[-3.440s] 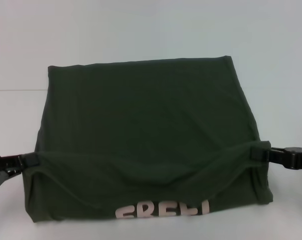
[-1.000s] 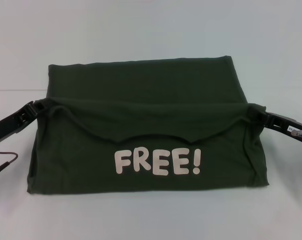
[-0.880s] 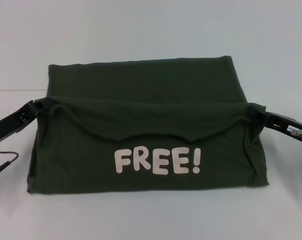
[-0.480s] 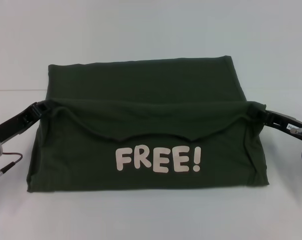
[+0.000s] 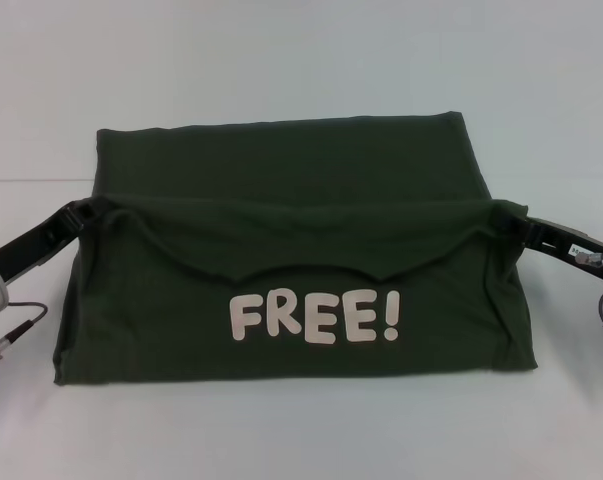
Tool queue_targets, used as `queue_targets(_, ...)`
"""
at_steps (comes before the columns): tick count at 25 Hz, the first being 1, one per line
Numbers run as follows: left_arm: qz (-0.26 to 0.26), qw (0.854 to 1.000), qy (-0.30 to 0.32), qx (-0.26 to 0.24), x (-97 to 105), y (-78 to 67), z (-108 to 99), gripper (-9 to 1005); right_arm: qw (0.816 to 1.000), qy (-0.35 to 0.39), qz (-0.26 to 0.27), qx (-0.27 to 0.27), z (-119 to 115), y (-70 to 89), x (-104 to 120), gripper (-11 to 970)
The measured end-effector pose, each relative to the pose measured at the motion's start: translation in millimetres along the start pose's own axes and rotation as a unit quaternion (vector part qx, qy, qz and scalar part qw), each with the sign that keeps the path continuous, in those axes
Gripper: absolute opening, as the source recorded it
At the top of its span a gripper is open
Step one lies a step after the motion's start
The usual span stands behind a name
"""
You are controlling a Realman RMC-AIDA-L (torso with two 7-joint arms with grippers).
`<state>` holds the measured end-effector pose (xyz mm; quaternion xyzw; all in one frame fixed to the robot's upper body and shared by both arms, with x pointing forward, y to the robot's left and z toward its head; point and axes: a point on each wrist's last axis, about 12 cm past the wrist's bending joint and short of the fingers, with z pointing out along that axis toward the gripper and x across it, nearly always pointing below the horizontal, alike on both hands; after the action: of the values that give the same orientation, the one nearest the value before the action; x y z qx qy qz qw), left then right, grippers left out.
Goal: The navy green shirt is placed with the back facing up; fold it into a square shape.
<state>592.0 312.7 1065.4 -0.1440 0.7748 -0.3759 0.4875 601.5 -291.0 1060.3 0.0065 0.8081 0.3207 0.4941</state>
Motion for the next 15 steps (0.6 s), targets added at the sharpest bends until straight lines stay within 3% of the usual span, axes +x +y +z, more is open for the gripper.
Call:
queue_targets(6, -0.014, 0.999, -0.026, -0.012, 1.1, 3.1, -1.0, 63, 1.0, -0.002, 0.009, -0.001, 0.4, 0.3, -0.3, 67)
queue_targets(11, -0.004, 0.999, -0.047, -0.01, 0.3, 3.2, -2.5, 68, 1.0, -0.012, 0.016, -0.003, -0.4, 0.5, 0.2, 245)
queue_targets(15, -0.008, 0.999, -0.047, -0.019, 2.2, 4.5, 0.1, 228, 1.0, -0.015, 0.02, -0.005, -1.7, 0.2, 0.7, 333)
